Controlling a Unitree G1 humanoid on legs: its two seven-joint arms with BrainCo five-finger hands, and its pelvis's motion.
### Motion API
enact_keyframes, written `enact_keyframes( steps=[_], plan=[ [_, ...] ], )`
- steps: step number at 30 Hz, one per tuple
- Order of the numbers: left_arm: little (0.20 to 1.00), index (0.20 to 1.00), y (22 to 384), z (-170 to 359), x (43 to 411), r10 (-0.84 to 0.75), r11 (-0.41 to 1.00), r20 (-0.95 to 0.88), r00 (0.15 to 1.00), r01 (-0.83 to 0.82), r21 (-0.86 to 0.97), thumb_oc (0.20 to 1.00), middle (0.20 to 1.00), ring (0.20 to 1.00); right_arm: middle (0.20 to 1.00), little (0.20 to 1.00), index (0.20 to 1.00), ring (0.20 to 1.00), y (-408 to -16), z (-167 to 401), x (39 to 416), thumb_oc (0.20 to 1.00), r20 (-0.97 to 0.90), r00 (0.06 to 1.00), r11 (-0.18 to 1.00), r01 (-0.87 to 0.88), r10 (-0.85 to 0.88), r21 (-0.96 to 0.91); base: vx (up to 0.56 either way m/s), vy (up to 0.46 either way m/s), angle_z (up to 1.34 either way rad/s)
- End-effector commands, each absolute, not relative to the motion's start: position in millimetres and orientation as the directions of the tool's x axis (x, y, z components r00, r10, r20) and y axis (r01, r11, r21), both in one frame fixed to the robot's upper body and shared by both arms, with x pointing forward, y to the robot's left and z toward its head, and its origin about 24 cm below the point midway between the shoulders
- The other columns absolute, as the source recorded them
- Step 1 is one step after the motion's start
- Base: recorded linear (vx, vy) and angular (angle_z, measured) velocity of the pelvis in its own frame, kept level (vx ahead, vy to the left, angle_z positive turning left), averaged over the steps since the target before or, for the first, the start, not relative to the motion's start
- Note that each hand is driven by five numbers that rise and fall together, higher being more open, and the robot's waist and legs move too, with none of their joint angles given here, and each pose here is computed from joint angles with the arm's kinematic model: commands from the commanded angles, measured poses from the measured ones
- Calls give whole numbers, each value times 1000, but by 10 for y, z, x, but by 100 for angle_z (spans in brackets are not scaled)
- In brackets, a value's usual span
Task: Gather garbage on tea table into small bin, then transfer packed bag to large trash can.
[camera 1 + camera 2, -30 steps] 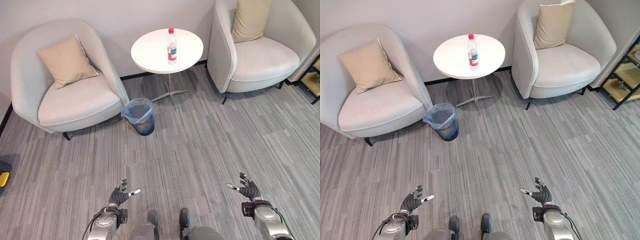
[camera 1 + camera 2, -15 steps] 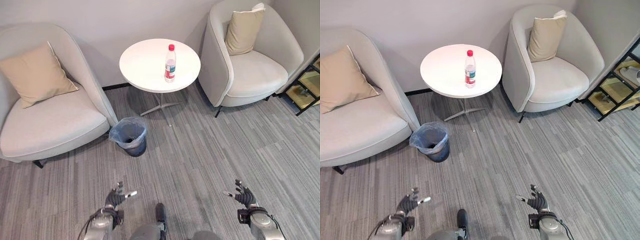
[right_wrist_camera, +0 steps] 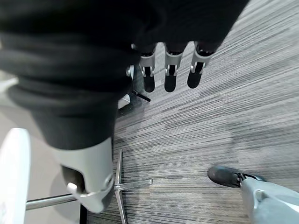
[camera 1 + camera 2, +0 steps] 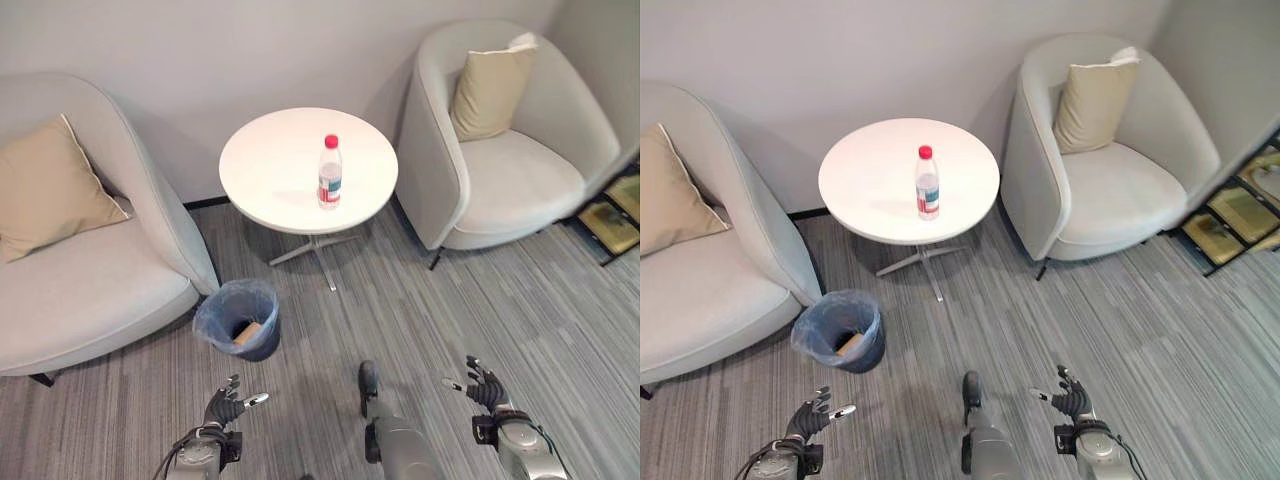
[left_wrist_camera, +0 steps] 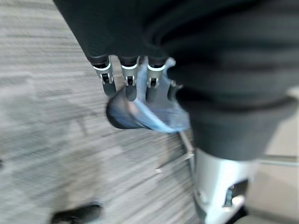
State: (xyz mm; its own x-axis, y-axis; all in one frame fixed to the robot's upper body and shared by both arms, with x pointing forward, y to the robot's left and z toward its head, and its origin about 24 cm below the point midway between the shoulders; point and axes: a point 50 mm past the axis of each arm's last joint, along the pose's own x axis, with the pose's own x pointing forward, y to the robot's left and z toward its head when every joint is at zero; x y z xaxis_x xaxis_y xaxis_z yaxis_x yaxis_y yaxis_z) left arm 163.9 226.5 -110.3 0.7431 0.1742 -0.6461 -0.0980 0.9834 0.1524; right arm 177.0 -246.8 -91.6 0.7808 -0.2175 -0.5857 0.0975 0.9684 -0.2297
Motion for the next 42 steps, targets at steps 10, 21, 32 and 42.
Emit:
enact_keyframes(
  steps=[10, 21, 32, 42],
  plan=[
    [1000, 1000, 2237, -1035, 1795, 133, 989, -612, 779, -60, 139, 1000, 1000, 1000, 1000, 1000, 1000, 1000, -2761, -743, 1881, 1000, -515, 809, 949, 158, -284, -275, 210, -141, 33],
    [1000, 1000, 2359, -1026, 1733, 160, 983, -616, 771, -66, 173, 1000, 1000, 1000, 1000, 1000, 1000, 1000, -2536, -744, 1981, 1000, -507, 833, 963, 106, -221, -246, 242, 238, -8],
    [1000, 1000, 2563, -976, 1697, 235, 969, -593, 771, -134, 209, 1000, 1000, 1000, 1000, 1000, 1000, 1000, -2420, -493, 2207, 1000, -406, 907, 936, -43, -109, -349, 86, -5, -14],
    [1000, 1000, 2358, -1160, 1512, 162, 984, -672, 723, -63, 169, 1000, 1000, 1000, 1000, 1000, 1000, 1000, -2109, 56, 2555, 1000, -198, 972, 810, -217, 127, -546, 90, -104, 24]
  ],
)
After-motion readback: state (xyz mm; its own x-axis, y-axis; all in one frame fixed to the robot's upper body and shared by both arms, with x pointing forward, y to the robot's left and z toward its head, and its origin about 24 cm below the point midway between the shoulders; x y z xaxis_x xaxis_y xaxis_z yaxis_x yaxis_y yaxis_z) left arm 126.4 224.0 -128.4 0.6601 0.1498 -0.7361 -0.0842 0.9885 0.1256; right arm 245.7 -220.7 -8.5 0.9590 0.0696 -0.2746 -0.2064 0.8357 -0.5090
